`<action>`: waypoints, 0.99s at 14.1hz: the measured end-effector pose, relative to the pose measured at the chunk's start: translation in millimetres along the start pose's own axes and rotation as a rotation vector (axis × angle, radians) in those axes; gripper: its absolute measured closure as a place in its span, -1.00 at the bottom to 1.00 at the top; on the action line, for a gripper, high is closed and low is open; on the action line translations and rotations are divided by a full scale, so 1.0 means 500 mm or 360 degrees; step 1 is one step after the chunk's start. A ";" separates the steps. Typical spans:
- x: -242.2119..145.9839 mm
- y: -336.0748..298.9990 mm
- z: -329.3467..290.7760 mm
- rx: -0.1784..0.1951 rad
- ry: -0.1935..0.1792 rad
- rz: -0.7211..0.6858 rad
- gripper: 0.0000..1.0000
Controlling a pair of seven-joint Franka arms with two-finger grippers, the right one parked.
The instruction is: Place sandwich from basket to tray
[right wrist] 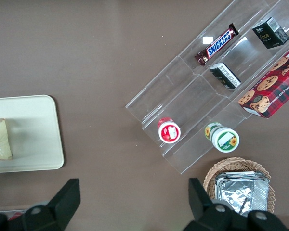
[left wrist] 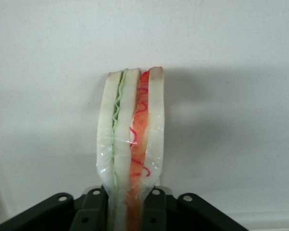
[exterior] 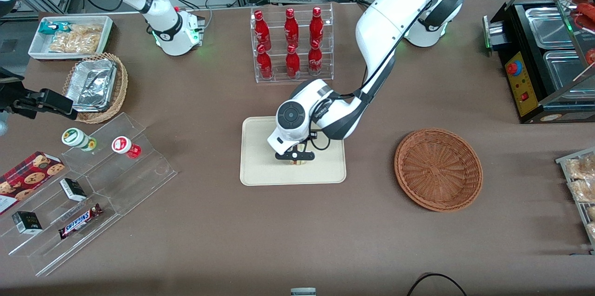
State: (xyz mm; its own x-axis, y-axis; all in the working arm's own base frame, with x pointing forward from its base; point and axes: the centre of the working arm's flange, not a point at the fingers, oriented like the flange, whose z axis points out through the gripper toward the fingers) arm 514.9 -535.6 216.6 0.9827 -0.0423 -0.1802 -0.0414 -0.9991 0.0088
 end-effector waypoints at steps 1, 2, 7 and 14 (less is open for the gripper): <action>0.002 0.000 -0.004 -0.0004 0.0005 0.0000 0.15; 0.005 0.002 -0.015 -0.0015 0.0018 -0.0002 -0.03; 0.034 -0.042 -0.194 -0.0074 0.0132 -0.0060 -0.98; 0.079 -0.415 -0.405 0.0032 0.0100 -0.0120 -1.00</action>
State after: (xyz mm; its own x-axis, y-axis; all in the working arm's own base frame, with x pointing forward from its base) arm 598.8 -329.8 406.8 0.9925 0.0325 -0.1176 0.0301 -0.9993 -0.0221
